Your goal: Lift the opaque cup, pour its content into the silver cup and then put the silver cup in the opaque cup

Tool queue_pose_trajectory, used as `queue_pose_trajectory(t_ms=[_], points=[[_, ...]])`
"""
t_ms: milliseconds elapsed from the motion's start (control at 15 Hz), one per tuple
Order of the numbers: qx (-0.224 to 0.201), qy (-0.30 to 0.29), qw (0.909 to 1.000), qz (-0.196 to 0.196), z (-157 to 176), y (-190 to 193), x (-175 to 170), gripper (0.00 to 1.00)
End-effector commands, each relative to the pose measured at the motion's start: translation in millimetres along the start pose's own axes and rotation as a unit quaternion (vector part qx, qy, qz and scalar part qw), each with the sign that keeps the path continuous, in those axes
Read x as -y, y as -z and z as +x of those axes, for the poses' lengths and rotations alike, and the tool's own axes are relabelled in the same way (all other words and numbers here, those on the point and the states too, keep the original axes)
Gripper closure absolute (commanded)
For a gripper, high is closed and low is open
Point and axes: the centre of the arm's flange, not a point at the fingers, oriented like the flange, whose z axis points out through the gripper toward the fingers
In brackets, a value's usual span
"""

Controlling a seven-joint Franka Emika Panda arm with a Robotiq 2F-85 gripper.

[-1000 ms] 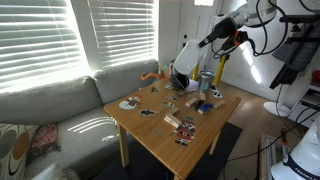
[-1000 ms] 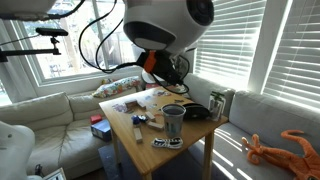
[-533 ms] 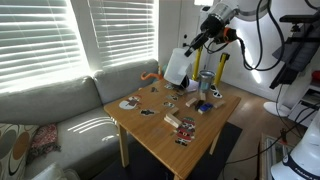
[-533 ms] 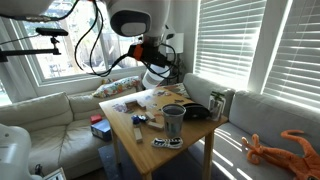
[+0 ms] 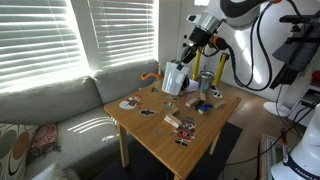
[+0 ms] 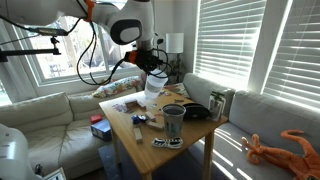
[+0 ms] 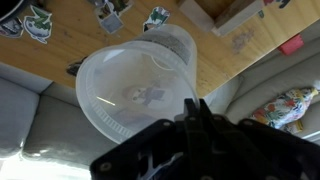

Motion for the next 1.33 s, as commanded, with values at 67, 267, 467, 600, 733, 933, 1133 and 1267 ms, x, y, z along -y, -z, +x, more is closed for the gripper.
queue_pose_trajectory(t_ms=[67, 267, 467, 600, 733, 933, 1133, 1267], points=[[0.038, 0.002, 0.9982, -0.046, 10.8, -30.7, 17.3, 0.99], [0.051, 0.011, 0.9971, -0.056, 17.2, -43.8, 27.1, 0.99], [0.061, 0.018, 0.9956, -0.068, 19.9, -56.0, 31.8, 0.99], [0.073, 0.021, 0.9944, -0.074, 20.0, -61.7, 32.9, 0.99], [0.081, 0.022, 0.9933, -0.079, 20.1, -65.6, 32.0, 0.99], [0.082, 0.013, 0.9935, -0.079, 20.5, -66.2, 29.0, 0.63], [0.066, 0.005, 0.9949, -0.076, 21.7, -52.9, 27.4, 0.41], [0.051, -0.003, 0.9958, -0.076, 21.6, -38.2, 24.5, 0.27]])
